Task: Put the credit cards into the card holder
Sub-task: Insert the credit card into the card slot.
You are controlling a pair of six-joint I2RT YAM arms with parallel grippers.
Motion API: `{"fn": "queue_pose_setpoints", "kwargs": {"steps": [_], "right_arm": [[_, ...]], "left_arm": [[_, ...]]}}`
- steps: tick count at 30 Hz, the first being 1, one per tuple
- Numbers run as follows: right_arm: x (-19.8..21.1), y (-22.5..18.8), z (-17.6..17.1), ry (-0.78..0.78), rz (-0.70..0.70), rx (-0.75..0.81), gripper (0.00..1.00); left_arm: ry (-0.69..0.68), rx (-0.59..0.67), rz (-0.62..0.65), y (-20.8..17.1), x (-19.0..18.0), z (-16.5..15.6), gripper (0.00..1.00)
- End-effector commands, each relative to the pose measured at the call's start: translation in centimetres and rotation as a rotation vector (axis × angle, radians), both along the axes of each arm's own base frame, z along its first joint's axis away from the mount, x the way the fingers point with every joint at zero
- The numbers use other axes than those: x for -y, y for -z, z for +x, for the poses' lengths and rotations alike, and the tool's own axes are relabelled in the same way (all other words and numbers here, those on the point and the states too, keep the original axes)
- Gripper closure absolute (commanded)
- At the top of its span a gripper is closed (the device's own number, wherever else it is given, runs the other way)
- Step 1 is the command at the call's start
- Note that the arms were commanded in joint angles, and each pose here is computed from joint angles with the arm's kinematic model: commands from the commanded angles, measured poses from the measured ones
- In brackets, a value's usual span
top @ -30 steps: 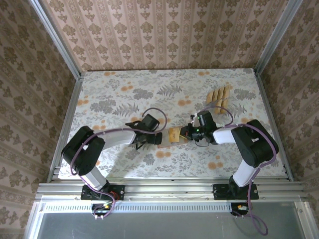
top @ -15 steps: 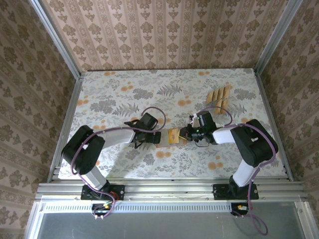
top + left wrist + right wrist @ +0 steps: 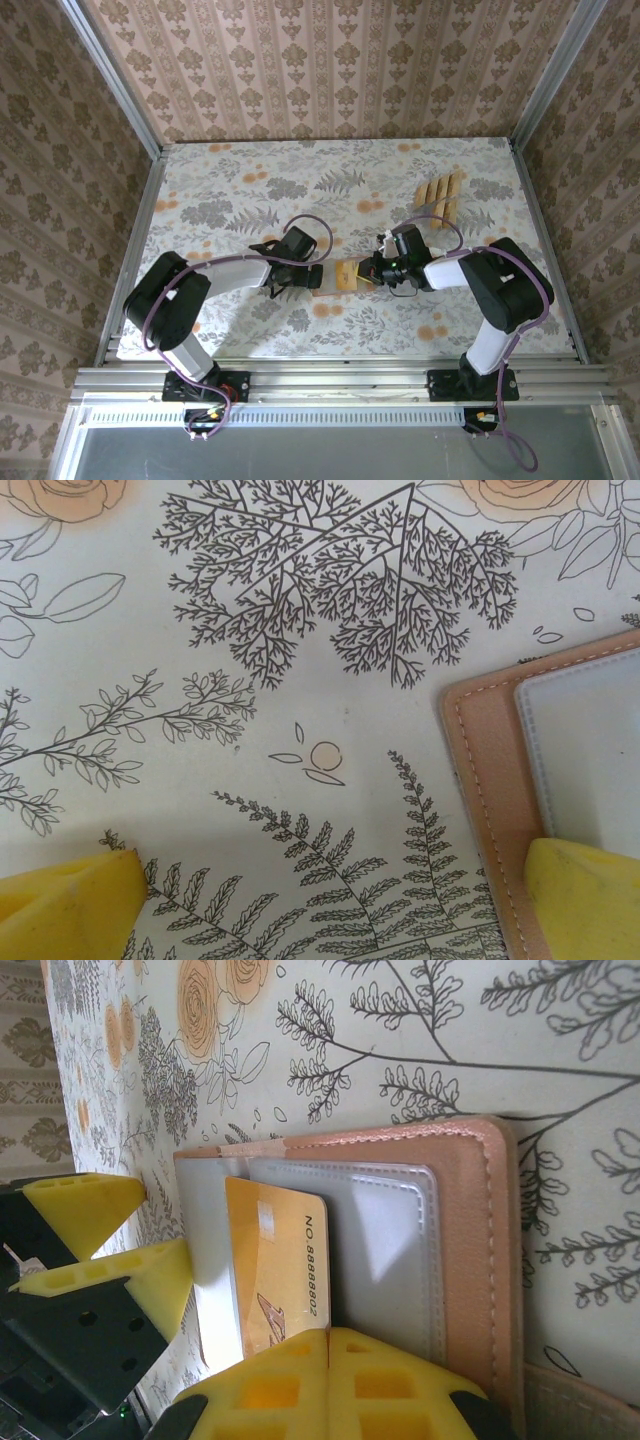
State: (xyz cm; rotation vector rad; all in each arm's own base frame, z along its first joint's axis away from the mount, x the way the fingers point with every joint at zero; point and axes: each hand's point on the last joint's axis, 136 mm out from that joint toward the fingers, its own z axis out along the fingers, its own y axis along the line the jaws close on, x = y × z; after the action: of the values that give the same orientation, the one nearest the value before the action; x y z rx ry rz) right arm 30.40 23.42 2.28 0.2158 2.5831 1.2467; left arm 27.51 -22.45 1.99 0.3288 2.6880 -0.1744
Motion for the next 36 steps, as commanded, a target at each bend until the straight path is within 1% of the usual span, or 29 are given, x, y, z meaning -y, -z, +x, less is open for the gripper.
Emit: {"fn": "queue_pose_setpoints", "kwargs": {"steps": [1, 15, 36], "right_arm": [[-0.3, 0.8, -0.8, -0.038, -0.010, -0.023, 1.00], [-0.6, 0.6, -0.7, -0.060, -0.012, -0.031, 1.00], [-2.3, 0.6, -0.3, -0.094, -0.010, -0.041, 1.00]], "left_arm": [[-0.007, -0.040, 0.065, 1.5, -1.6, -0.3, 0.00], [-0.008, -0.042, 0.061, 1.6, -1.5, -0.3, 0.00], [-0.008, -0.047, 0.057, 1.8, -1.4, -0.6, 0.00]]}}
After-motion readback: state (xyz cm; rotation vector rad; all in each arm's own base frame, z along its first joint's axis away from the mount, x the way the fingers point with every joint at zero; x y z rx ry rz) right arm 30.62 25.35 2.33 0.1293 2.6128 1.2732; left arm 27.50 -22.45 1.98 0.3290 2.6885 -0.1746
